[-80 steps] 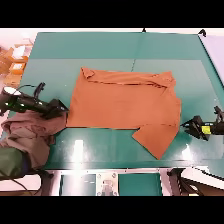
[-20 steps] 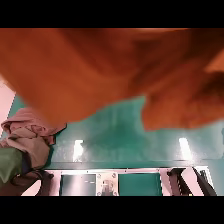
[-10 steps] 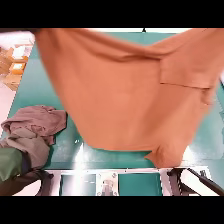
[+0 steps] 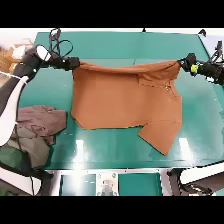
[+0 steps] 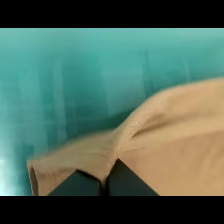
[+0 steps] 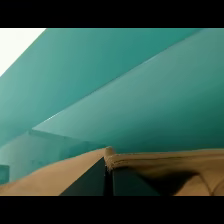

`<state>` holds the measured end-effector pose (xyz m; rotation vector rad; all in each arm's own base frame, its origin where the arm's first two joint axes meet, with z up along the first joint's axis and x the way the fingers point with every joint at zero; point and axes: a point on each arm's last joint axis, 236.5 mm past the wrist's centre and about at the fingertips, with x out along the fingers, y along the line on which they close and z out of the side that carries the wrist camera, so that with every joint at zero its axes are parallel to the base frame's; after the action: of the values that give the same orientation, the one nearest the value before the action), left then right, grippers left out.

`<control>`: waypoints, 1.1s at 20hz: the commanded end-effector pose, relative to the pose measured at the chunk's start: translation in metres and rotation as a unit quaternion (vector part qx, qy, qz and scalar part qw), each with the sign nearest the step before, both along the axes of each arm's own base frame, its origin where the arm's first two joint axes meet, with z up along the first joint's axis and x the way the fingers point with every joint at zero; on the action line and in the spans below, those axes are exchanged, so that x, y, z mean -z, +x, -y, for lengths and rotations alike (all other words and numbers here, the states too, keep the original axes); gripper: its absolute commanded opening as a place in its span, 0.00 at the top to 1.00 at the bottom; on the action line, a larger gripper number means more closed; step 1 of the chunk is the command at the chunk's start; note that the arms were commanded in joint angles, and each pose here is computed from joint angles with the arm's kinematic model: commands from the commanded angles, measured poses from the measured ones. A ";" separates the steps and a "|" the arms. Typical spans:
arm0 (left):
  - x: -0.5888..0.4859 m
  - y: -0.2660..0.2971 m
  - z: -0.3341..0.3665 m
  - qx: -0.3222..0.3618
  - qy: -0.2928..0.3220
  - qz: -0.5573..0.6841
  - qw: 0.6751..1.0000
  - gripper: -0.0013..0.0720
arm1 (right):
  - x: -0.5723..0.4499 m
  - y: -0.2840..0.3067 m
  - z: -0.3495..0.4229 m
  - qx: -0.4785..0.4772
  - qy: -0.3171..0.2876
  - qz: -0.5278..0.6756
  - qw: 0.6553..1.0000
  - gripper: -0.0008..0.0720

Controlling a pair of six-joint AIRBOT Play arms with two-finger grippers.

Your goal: Fold the shirts.

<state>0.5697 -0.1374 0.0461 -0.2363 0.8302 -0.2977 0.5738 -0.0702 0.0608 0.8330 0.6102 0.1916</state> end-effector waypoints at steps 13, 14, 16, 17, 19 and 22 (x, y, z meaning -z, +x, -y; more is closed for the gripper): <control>0.094 -0.056 0.001 0.048 0.030 -0.168 0.984 0.94 | 0.104 -0.069 0.027 -0.103 -0.118 -0.207 0.966 0.96; 0.103 -0.064 0.001 0.049 0.032 -0.183 0.981 0.94 | 0.115 -0.078 0.028 -0.107 -0.123 -0.224 0.961 0.96; 0.115 -0.074 0.000 0.049 0.032 -0.200 0.978 0.94 | 0.134 -0.093 0.025 -0.113 -0.120 -0.249 0.954 0.97; 0.119 -0.077 0.000 0.049 0.032 -0.205 0.977 0.94 | 0.143 -0.099 0.026 -0.113 -0.121 -0.259 0.951 0.96; 0.122 -0.083 0.000 0.053 0.033 -0.218 0.974 0.94 | 0.155 -0.107 0.029 -0.111 -0.129 -0.273 0.947 0.97; 0.124 -0.093 0.000 0.060 0.033 -0.238 0.969 0.94 | 0.155 -0.105 0.031 -0.105 -0.131 -0.270 0.948 0.96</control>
<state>0.4893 -0.1381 -0.0719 -0.1986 1.2775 -0.3261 0.4756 -0.0964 -0.0853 0.5751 1.1934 0.0916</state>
